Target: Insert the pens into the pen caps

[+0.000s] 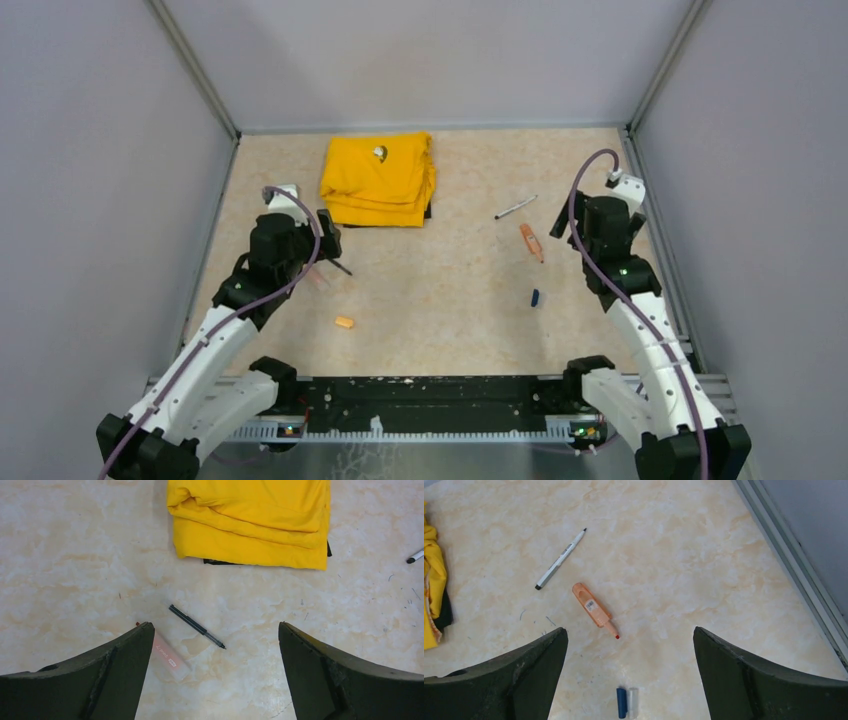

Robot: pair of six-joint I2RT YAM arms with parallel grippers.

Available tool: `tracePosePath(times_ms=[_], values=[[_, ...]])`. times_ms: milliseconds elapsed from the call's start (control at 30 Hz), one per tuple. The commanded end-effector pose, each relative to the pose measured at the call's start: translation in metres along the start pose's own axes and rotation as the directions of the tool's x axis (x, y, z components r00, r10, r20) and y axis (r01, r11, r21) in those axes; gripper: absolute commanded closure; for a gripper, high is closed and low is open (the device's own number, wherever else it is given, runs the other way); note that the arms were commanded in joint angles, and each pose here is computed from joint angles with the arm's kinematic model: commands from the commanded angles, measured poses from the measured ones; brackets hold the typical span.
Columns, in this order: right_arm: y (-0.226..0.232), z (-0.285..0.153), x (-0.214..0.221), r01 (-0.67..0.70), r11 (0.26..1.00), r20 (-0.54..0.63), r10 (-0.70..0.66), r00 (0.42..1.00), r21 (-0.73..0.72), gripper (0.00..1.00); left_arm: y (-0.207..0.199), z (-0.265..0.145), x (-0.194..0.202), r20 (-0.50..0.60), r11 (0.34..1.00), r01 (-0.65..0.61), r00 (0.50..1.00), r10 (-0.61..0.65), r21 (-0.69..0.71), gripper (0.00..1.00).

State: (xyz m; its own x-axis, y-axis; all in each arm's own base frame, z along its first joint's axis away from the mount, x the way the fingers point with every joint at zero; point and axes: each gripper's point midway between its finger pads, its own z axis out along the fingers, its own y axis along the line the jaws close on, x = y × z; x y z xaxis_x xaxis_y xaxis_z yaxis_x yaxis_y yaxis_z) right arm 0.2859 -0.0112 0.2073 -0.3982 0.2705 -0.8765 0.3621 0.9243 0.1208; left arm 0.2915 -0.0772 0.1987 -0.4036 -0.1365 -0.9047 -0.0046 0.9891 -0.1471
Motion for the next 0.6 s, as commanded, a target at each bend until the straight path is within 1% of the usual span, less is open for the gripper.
tracePosePath(times_ms=[0, 133, 267, 467, 567], values=[[0.015, -0.008, -0.028, -0.06, 0.996, 0.036, 0.063, 0.997, -0.072, 0.06, -0.009, -0.005, -0.017, 0.018, 0.999, 0.023, 1.0, -0.024, 0.046, 0.01], [0.019, -0.008, -0.03, -0.059, 0.994, 0.026, 0.062, 0.998, -0.092, 0.05, -0.009, -0.007, -0.019, 0.024, 0.999, 0.028, 0.999, -0.029, 0.046, 0.01], [0.025, -0.006, -0.027, -0.021, 0.993, -0.007, 0.02, 1.0, -0.119, 0.05, -0.001, -0.006, -0.016, 0.024, 1.0, 0.022, 0.999, -0.023, 0.012, 0.01], [0.044, 0.004, -0.01, 0.036, 0.981, -0.127, -0.061, 0.99, -0.192, 0.07, 0.009, -0.003, -0.012, 0.004, 0.999, 0.037, 0.999, -0.037, -0.035, 0.01], [0.046, 0.013, 0.003, 0.034, 0.983, -0.198, -0.07, 0.978, -0.183, 0.09, 0.011, -0.001, -0.011, -0.004, 0.998, 0.054, 0.999, -0.055, -0.037, 0.01]])
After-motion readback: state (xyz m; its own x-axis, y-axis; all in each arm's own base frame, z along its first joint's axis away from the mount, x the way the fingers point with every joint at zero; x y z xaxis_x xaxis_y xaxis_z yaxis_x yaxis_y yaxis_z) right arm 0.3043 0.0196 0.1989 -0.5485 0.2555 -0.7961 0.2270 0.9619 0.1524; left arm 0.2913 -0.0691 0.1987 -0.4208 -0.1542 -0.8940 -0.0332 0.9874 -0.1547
